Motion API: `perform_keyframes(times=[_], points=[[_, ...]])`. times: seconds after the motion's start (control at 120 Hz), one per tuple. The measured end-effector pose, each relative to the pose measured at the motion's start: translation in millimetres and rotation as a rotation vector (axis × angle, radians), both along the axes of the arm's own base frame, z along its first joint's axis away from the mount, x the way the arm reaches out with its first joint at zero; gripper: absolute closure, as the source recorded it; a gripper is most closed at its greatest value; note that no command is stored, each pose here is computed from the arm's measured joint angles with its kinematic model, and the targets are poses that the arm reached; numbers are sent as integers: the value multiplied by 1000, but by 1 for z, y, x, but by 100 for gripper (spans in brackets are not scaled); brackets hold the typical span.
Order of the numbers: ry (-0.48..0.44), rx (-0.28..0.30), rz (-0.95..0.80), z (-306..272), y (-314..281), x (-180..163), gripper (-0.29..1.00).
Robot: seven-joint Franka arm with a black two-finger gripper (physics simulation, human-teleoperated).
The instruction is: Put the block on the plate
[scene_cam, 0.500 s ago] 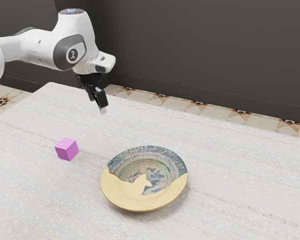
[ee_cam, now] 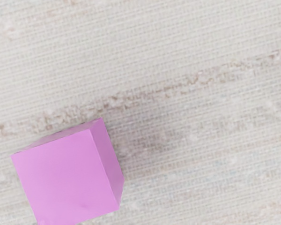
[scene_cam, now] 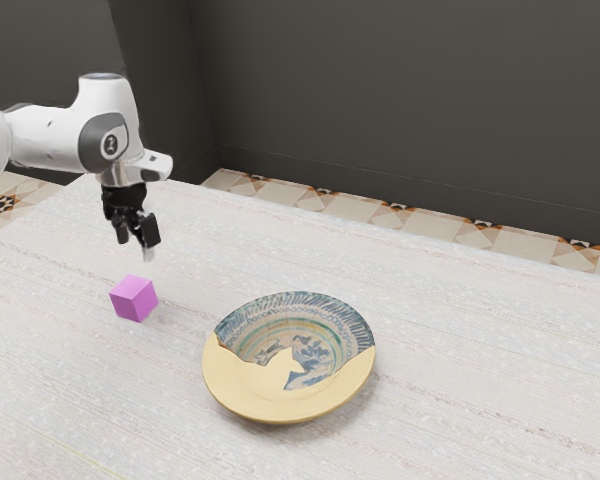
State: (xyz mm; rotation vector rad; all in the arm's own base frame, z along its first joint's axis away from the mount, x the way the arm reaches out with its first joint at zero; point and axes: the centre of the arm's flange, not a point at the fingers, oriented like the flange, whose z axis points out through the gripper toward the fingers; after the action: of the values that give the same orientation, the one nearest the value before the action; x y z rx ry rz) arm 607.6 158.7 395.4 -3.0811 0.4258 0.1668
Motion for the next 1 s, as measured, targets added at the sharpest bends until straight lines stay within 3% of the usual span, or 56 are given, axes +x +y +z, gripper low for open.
perform_keyframes(times=[0.358,1.0], points=[[31,-135,165,-79,42,-5,0],[-2,-127,236,-123,76,-5,0]])
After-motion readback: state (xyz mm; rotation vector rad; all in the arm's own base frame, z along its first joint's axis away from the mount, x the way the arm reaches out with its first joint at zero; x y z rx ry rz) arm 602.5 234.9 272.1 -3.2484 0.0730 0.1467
